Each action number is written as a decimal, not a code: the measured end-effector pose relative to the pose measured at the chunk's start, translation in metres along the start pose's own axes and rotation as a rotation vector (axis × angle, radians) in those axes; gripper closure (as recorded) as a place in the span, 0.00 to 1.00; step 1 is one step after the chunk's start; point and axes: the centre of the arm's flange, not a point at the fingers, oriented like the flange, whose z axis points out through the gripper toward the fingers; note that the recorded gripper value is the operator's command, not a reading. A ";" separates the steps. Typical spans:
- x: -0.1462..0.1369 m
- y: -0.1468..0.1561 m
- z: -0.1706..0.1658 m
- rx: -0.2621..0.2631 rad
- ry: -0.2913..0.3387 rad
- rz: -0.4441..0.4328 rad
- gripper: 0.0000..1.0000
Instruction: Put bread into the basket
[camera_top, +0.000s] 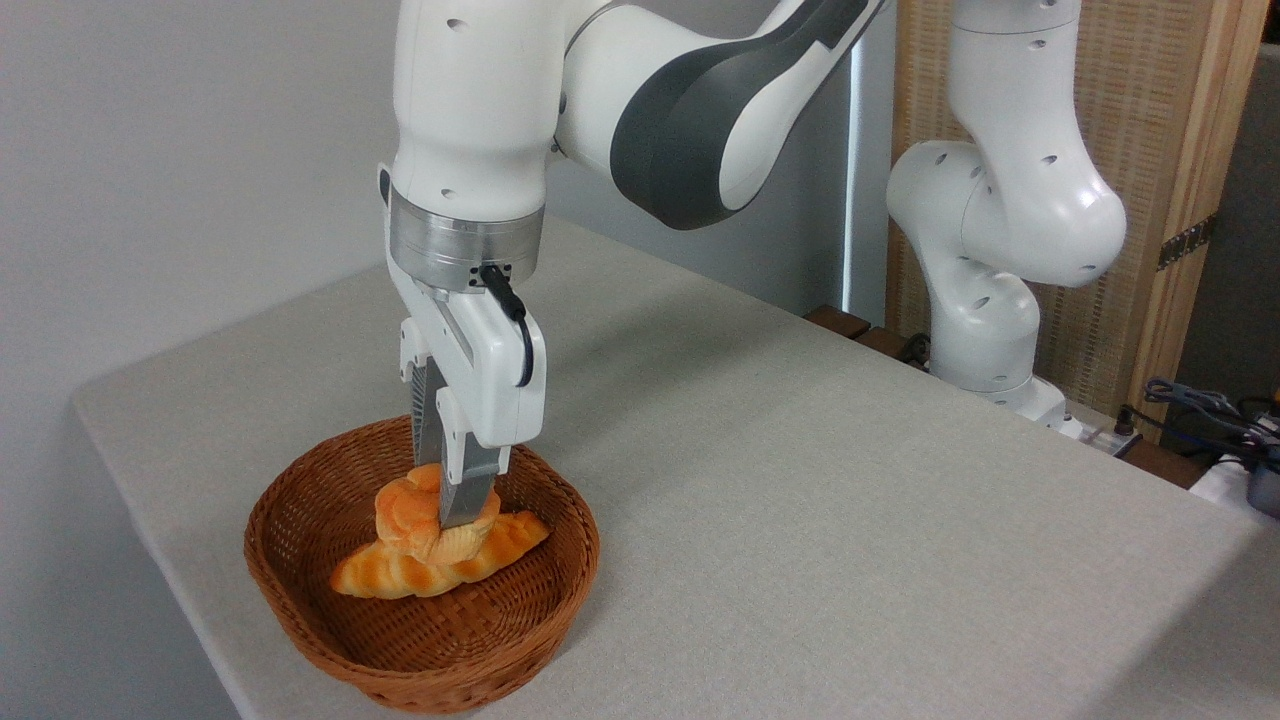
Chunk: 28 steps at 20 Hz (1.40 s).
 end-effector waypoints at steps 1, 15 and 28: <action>0.000 0.000 0.000 0.000 0.000 0.000 0.00; -0.004 0.003 -0.001 -0.033 -0.015 -0.004 0.00; 0.035 0.071 -0.085 -0.022 -0.234 -0.227 0.00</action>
